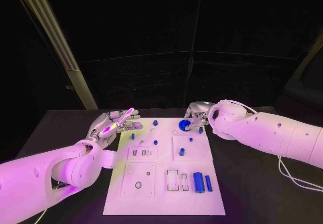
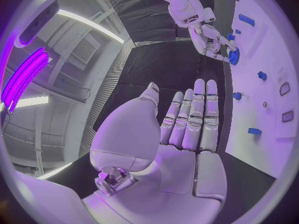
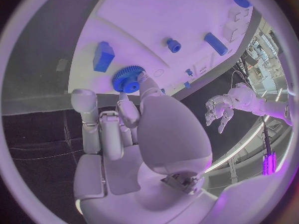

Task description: Assemble the parts on the task board

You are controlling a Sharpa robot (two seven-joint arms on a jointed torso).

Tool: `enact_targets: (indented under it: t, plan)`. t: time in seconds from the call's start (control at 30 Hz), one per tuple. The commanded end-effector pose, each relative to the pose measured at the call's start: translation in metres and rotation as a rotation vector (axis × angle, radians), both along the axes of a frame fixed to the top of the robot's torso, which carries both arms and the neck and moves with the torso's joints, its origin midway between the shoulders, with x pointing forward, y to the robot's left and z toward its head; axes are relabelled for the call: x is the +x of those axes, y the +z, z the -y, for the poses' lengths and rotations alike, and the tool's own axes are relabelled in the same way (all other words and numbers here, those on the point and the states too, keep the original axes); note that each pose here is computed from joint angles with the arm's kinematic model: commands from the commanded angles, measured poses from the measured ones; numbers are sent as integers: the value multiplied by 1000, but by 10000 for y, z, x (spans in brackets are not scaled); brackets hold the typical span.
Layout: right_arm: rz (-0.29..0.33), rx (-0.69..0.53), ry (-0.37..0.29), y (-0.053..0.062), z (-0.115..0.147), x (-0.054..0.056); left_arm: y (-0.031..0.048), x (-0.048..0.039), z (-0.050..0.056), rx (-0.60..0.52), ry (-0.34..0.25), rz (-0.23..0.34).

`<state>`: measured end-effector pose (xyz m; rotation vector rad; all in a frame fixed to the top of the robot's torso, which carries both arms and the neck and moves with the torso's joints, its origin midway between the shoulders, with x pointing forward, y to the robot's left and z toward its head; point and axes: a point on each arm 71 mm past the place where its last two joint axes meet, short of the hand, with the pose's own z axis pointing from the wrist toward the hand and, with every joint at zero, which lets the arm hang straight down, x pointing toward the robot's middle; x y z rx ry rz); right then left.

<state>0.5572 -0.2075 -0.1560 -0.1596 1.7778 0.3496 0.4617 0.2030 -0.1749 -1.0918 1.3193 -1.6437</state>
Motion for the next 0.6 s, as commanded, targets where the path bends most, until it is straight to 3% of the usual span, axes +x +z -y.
enact_targets:
  t: [0.03,0.4,0.6]
  plan:
    - [-14,-39,-4,-11,19,11,11,-5,21,-5,-16,3]
    - [-35,-52,9,-30,0,14,8,-3,24,-5,-17,2]
    - [38,-22,27,25,-48,13,7,-2,25,-5,-17,2]
